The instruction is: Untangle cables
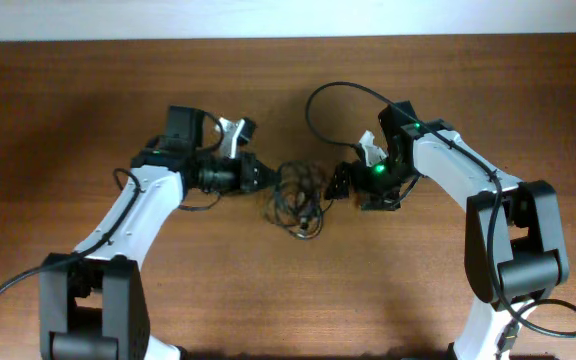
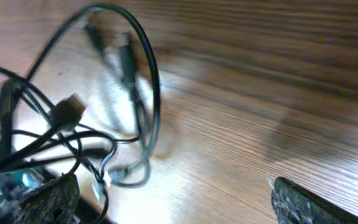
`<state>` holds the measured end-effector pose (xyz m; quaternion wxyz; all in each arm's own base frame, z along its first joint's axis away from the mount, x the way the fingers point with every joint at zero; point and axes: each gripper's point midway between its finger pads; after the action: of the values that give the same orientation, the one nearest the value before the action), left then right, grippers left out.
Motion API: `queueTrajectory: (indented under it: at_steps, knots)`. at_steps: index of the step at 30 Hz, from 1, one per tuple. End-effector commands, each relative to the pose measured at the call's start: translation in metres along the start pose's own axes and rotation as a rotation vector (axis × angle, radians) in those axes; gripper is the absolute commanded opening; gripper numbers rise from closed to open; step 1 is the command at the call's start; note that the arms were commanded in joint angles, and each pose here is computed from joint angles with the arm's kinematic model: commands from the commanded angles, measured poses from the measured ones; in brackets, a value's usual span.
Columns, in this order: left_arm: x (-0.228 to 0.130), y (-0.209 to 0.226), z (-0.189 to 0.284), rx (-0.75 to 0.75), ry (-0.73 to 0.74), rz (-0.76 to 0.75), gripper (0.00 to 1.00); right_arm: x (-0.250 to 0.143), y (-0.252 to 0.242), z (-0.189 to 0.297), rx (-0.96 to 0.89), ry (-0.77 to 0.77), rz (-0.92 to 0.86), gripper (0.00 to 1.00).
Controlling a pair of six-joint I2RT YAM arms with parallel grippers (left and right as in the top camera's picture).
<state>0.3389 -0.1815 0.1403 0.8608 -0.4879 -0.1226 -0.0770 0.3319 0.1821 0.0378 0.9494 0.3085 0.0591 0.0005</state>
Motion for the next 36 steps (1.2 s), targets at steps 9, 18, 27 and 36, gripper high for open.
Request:
queueTrajectory:
  at_steps: [9,18,27,36]
  knots:
    - [0.012,0.078,0.041,0.318,-0.12,0.207,0.0,0.013,-0.031,0.011,-0.206,-0.09,-0.034,0.99]
    - [-0.006,0.113,0.044,0.622,-0.088,0.248,0.0,0.024,-0.052,0.018,-0.336,-0.147,-0.024,0.98]
    - [0.012,0.073,0.029,0.332,-0.115,0.246,0.0,0.025,-0.052,0.018,-0.334,-0.153,-0.021,0.98]
    - [0.038,0.016,0.017,0.049,-0.141,-0.179,0.0,0.024,-0.052,0.018,-0.335,-0.147,-0.024,0.99]
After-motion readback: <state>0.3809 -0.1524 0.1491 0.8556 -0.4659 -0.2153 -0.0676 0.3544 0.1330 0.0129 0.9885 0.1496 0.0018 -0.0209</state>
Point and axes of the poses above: each gripper's point midway between its finger pads, its own z axis back along the fingers, its own y axis along the line the jaws close on, x = y × z, and after that the axes turned 1 degree about -z, right-handed
